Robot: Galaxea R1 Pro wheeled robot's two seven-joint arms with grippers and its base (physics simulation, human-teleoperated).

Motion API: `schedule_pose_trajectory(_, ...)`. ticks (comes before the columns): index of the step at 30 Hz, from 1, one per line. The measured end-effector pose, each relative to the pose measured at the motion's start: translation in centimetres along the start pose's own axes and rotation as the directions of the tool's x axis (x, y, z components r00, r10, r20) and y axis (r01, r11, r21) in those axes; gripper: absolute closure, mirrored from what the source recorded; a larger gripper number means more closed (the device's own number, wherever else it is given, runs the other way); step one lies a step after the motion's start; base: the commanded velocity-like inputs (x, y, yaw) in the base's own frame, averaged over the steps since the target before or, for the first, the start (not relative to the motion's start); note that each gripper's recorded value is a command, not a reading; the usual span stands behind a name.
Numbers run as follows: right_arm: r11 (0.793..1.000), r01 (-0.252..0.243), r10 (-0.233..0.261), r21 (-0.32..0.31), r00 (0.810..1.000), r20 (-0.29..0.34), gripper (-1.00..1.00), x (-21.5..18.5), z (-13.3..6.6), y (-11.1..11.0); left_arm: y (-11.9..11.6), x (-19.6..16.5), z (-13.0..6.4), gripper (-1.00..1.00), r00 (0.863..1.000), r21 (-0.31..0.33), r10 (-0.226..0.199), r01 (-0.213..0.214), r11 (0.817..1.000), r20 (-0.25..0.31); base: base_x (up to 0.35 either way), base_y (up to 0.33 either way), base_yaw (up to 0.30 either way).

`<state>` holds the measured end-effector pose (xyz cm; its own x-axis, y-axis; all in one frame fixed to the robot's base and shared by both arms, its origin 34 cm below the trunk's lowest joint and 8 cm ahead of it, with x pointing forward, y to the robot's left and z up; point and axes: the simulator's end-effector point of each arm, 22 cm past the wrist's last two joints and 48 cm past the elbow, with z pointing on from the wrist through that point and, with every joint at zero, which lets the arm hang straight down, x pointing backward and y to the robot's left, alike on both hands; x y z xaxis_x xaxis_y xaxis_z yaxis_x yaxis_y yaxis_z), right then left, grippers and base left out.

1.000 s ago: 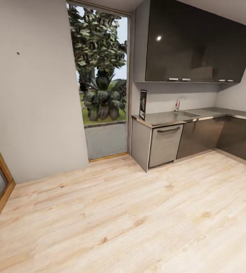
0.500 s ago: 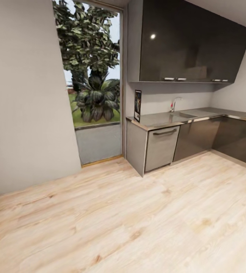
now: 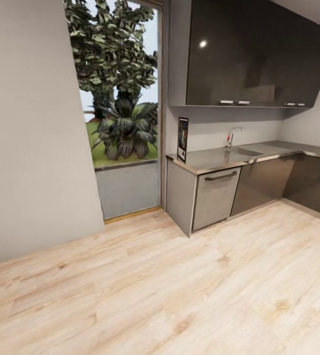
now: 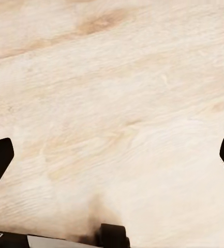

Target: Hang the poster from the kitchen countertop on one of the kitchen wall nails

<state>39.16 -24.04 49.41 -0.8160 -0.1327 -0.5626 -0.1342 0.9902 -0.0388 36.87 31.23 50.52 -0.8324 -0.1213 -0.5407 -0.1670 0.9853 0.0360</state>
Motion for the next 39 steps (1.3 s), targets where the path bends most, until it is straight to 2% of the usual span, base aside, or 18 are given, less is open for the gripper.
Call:
schedule_pose_trajectory(3,1.000,0.002,-0.003,0.013,0.996,0.085,-1.00,-2.1,0.0,-0.9,0.1,0.0,0.0,-1.00,1.000,-0.001,-0.001,0.001,1.000,0.000,0.340,0.094,0.000)
schedule_pose_trajectory(7,1.000,0.004,-0.007,0.021,0.987,0.160,-1.00,-4.9,-0.1,-1.5,0.1,0.0,0.0,-1.00,1.000,-0.002,0.000,0.000,1.000,0.000,0.340,0.091,0.000)
schedule_pose_trajectory(8,1.000,0.005,-0.010,0.025,0.979,0.205,-1.00,-6.8,-0.1,-1.7,0.2,0.0,0.0,-1.00,1.000,-0.002,0.000,0.000,1.000,0.000,0.340,0.090,0.000)
schedule_pose_trajectory(13,0.999,0.006,-0.018,0.036,0.943,0.333,-1.00,-13.0,-0.7,-2.2,0.2,0.0,0.0,-1.00,1.000,-0.001,0.000,0.000,1.000,-0.001,0.340,0.089,0.000)
schedule_pose_trajectory(14,0.999,0.005,-0.020,0.040,0.925,0.380,-1.00,-15.4,-1.2,-2.4,0.2,0.0,0.0,-1.00,1.000,-0.001,0.000,0.000,1.000,-0.001,0.340,0.088,0.000)
schedule_pose_trajectory(15,0.999,0.004,-0.021,0.042,0.915,0.402,-1.00,-16.6,-1.4,-2.5,0.2,0.0,0.0,-1.00,1.000,-0.001,0.000,0.000,1.000,-0.001,0.340,0.088,0.000)
schedule_pose_trajectory(19,0.999,0.001,-0.025,0.053,0.889,0.457,-1.00,-21.5,-2.6,-2.9,0.2,0.0,0.0,-1.00,1.000,-0.001,0.000,0.000,1.000,0.000,0.340,0.083,0.000)
schedule_pose_trajectory(23,0.998,-0.003,-0.027,0.063,0.881,0.472,-1.00,-25.3,-3.9,-3.3,0.2,0.0,0.0,-1.00,1.000,-0.001,0.000,0.000,1.000,-0.001,0.340,0.047,0.000)
schedule_pose_trajectory(26,0.997,-0.009,-0.028,0.072,0.871,0.490,-1.00,-29.2,-5.8,-3.7,0.2,0.0,0.0,-1.00,1.000,-0.001,0.000,0.000,1.000,-0.001,0.340,0.017,0.000)
schedule_pose_trajectory(31,0.996,-0.025,-0.025,0.087,0.844,0.536,-1.00,-37.3,-10.6,-4.4,0.7,-0.1,0.0,-1.00,1.000,-0.008,0.005,-0.005,1.000,0.000,0.340,0.005,0.000)
schedule_pose_trajectory(33,0.995,-0.035,-0.025,0.098,0.832,0.554,-1.00,-42.7,-13.1,-5.1,1.1,-0.2,0.0,-1.00,1.000,-0.012,0.008,-0.008,1.000,0.001,0.340,0.001,0.000)
schedule_pose_trajectory(35,0.993,-0.041,-0.026,0.106,0.824,0.566,-1.00,-46.2,-14.5,-5.7,1.1,-0.2,0.1,-1.00,1.000,-0.013,0.009,-0.009,1.000,0.001,0.339,-0.014,0.000)
schedule_pose_trajectory(36,0.992,-0.047,-0.030,0.115,0.809,0.587,-1.00,-50.2,-16.3,-6.4,1.2,-0.2,0.1,-1.00,1.000,-0.013,0.010,-0.010,1.000,0.002,0.337,-0.051,0.000)
schedule_pose_trajectory(37,0.991,-0.052,-0.035,0.120,0.781,0.624,-1.00,-53.4,-18.1,-6.7,1.2,-0.2,0.1,-1.00,1.000,-0.013,0.010,-0.010,1.000,0.002,0.336,-0.059,0.000)
schedule_pose_trajectory(39,0.991,-0.054,-0.036,0.123,0.774,0.632,-1.00,-54.9,-18.8,-6.9,1.2,-0.2,0.1,-1.00,1.000,-0.013,0.010,-0.010,1.000,0.002,0.333,-0.071,0.000)
